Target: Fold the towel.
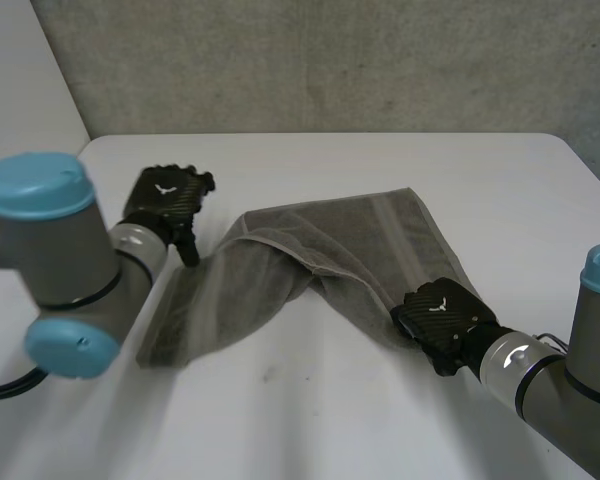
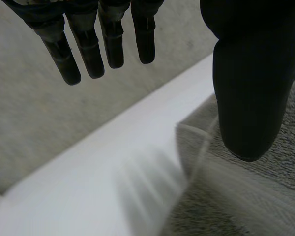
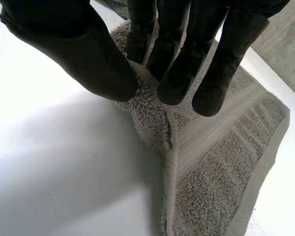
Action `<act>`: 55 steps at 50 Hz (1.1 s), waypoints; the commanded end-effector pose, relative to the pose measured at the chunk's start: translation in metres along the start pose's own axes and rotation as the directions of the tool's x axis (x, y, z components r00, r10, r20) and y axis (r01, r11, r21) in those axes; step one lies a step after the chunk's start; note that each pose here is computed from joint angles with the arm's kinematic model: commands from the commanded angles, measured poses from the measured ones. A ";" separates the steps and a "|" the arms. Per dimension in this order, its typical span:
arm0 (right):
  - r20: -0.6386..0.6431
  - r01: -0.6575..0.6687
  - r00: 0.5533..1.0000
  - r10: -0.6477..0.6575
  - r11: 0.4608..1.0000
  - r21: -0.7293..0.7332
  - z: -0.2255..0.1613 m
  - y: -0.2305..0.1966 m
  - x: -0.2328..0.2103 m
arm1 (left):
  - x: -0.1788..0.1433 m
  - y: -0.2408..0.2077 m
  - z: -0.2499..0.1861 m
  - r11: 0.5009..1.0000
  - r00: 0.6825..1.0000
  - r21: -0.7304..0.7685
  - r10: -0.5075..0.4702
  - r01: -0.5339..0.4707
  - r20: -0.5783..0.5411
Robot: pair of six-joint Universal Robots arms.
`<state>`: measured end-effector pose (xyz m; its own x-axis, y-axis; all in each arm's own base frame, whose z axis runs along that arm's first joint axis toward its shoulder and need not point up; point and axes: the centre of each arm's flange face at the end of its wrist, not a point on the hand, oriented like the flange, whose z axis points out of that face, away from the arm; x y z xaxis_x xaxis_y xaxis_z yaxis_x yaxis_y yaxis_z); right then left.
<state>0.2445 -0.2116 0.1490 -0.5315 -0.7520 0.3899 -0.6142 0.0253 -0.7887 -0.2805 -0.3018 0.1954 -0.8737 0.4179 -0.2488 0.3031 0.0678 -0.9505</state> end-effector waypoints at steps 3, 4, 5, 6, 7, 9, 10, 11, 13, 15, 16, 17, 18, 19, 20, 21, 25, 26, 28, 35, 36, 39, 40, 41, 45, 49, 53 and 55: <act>-0.003 -0.002 1.000 0.002 1.000 -0.003 0.000 0.001 0.001 | 0.020 0.026 0.042 0.979 0.977 -0.151 -0.161 0.140 -0.142; -0.004 -0.002 1.000 0.002 1.000 -0.004 0.000 0.001 0.001 | 0.023 0.030 0.045 0.971 0.969 -0.183 -0.183 0.153 -0.163; -0.004 -0.002 1.000 0.002 1.000 -0.004 0.000 0.001 0.001 | 0.023 0.030 0.045 0.971 0.969 -0.183 -0.183 0.153 -0.163; -0.003 -0.002 1.000 0.002 1.000 -0.005 0.000 0.002 0.001 | 0.026 0.033 0.047 0.965 0.964 -0.207 -0.197 0.159 -0.180; -0.003 -0.002 1.000 0.002 1.000 -0.005 0.000 0.002 0.001 | 0.026 0.033 0.047 0.965 0.964 -0.207 -0.197 0.159 -0.181; -0.003 -0.001 1.000 0.001 1.000 -0.005 0.000 0.002 0.001 | 0.029 0.038 0.051 0.958 0.958 -0.237 -0.208 0.159 -0.199; -0.003 -0.001 1.000 0.000 1.000 -0.005 0.000 0.002 0.001 | 0.029 0.038 0.051 0.958 0.958 -0.237 -0.208 0.159 -0.199; -0.003 0.000 1.000 -0.001 1.000 -0.006 0.000 0.002 0.001 | 0.029 0.038 0.054 0.959 0.958 -0.233 -0.207 0.159 -0.197; -0.003 0.002 1.000 -0.002 1.000 -0.006 0.000 0.002 0.001 | 0.029 0.038 0.055 0.960 0.959 -0.230 -0.206 0.160 -0.194; -0.005 0.003 1.000 -0.003 1.000 -0.006 0.000 0.002 0.001 | 0.028 0.038 0.055 0.959 0.960 -0.233 -0.207 0.162 -0.188; -0.005 0.003 1.000 -0.003 1.000 -0.006 0.000 0.002 0.001 | 0.028 0.038 0.055 0.959 0.960 -0.233 -0.207 0.162 -0.188; -0.006 0.002 1.000 -0.002 1.000 -0.007 0.001 0.002 0.001 | 0.025 0.035 0.054 0.959 0.961 -0.230 -0.207 0.163 -0.183; -0.011 -0.002 1.000 0.002 1.000 -0.011 0.001 0.003 0.003 | 0.025 0.035 0.054 0.959 0.961 -0.230 -0.207 0.163 -0.183; -0.011 -0.002 1.000 0.002 1.000 -0.011 0.001 0.003 0.003 | 0.022 0.033 0.053 0.959 0.962 -0.231 -0.208 0.165 -0.178; -0.020 -0.004 1.000 0.004 1.000 -0.011 0.001 0.003 0.006 | 0.017 0.025 0.048 0.959 0.964 -0.227 -0.209 0.169 -0.167; -0.020 -0.004 1.000 0.004 1.000 -0.011 0.001 0.003 0.006 | 0.017 0.025 0.048 0.959 0.964 -0.227 -0.209 0.169 -0.167; -0.060 -0.009 0.998 0.009 1.000 -0.002 0.001 0.001 0.020 | 0.001 0.009 0.024 0.952 0.973 -0.254 -0.204 0.172 -0.106; -0.072 -0.012 0.997 0.012 1.000 -0.002 0.000 0.001 0.024 | -0.005 0.000 0.014 0.953 0.976 -0.246 -0.202 0.175 -0.087; -0.089 -0.010 0.996 0.010 1.000 0.004 -0.001 -0.002 0.029 | -0.008 -0.006 0.002 0.954 0.977 -0.243 -0.200 0.176 -0.077; -0.206 0.060 0.978 -0.029 0.988 0.144 -0.035 -0.053 0.053 | -0.016 -0.025 -0.045 0.963 0.980 -0.203 -0.191 0.176 -0.059; -0.238 0.083 0.970 -0.039 0.981 0.178 -0.046 -0.067 0.060 | -0.017 -0.030 -0.057 0.967 0.980 -0.185 -0.189 0.175 -0.060; -0.300 0.107 0.953 -0.032 0.966 0.237 -0.072 -0.098 0.077 | -0.021 -0.046 -0.078 0.976 0.981 -0.131 -0.184 0.175 -0.055; -0.300 0.107 0.953 -0.032 0.966 0.237 -0.072 -0.099 0.077 | -0.021 -0.046 -0.078 0.976 0.981 -0.131 -0.184 0.175 -0.055; -0.320 0.104 0.947 -0.013 0.958 0.269 -0.086 -0.114 0.084 | -0.024 -0.056 -0.089 0.980 0.983 -0.096 -0.178 0.173 -0.052; -0.338 0.085 0.941 0.032 0.942 0.324 -0.120 -0.155 0.100 | -0.033 -0.089 -0.118 0.985 0.984 0.027 -0.172 0.173 -0.038; -0.335 0.088 0.942 0.028 0.941 0.327 -0.139 -0.173 0.104 | -0.038 -0.108 -0.134 0.980 0.986 0.106 -0.165 0.168 -0.037; -0.331 0.094 0.944 0.018 0.942 0.321 -0.151 -0.189 0.109 | -0.039 -0.114 -0.140 0.980 0.989 0.136 -0.143 0.147 -0.034; -0.309 0.080 0.951 0.015 0.954 0.290 -0.139 -0.185 0.113 | -0.037 -0.111 -0.138 0.983 0.990 0.123 -0.135 0.138 -0.036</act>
<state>0.2145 -0.2016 0.3970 -0.7143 -0.4827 0.5068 -0.4325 -0.2649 -0.8619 -0.2294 -0.2031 0.3304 -0.8967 0.4341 -0.0867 0.1163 0.0420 -0.9923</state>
